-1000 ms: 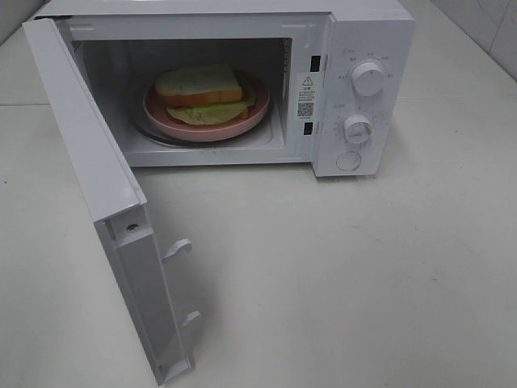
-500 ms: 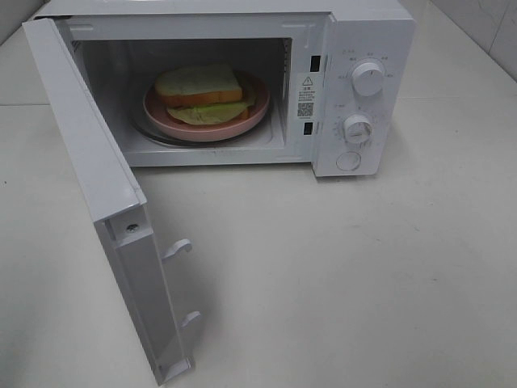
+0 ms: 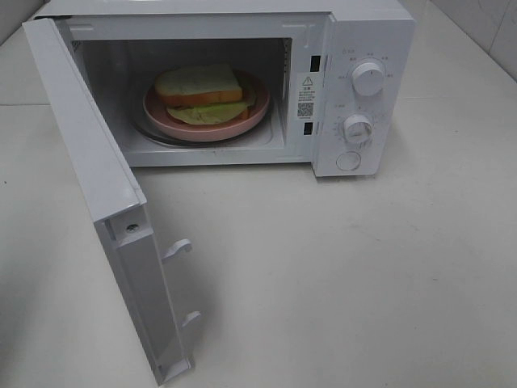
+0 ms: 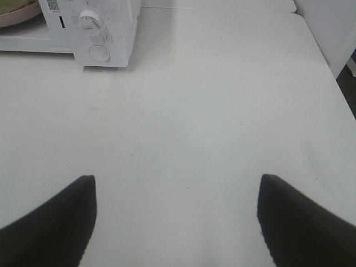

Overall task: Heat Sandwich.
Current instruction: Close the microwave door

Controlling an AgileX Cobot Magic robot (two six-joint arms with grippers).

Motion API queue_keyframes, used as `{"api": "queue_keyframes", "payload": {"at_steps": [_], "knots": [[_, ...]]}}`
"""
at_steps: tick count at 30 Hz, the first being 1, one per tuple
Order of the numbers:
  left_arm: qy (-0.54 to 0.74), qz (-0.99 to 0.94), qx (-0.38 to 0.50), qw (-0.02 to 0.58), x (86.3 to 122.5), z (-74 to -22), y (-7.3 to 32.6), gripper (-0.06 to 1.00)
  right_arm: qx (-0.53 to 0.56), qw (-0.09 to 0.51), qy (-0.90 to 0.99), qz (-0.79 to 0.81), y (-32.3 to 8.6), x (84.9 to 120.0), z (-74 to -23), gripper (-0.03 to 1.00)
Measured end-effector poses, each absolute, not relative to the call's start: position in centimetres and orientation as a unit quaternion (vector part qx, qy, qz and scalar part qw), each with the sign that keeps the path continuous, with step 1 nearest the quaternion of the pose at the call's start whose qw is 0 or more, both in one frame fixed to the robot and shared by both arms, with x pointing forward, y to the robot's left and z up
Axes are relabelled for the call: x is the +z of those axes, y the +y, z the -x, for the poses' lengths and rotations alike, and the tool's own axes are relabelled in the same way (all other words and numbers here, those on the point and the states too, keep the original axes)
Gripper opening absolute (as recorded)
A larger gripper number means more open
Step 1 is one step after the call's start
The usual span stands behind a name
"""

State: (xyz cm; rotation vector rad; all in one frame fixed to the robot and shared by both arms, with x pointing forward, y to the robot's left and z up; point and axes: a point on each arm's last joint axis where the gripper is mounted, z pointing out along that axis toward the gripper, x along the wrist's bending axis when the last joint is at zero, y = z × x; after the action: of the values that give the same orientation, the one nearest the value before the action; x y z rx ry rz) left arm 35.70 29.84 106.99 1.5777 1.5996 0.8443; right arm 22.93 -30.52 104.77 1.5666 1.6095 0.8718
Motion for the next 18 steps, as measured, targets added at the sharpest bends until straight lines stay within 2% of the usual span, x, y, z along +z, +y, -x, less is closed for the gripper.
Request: {"api": "queue_keyframes", "payload": {"at_steps": [18], "knots": [[0.582, -0.549, 0.423, 0.425, 100.4, -39.8, 30.4, 0.00, 0.338, 0.358, 0.624, -0.607, -30.5, 104.8, -22.9, 0.77]]}}
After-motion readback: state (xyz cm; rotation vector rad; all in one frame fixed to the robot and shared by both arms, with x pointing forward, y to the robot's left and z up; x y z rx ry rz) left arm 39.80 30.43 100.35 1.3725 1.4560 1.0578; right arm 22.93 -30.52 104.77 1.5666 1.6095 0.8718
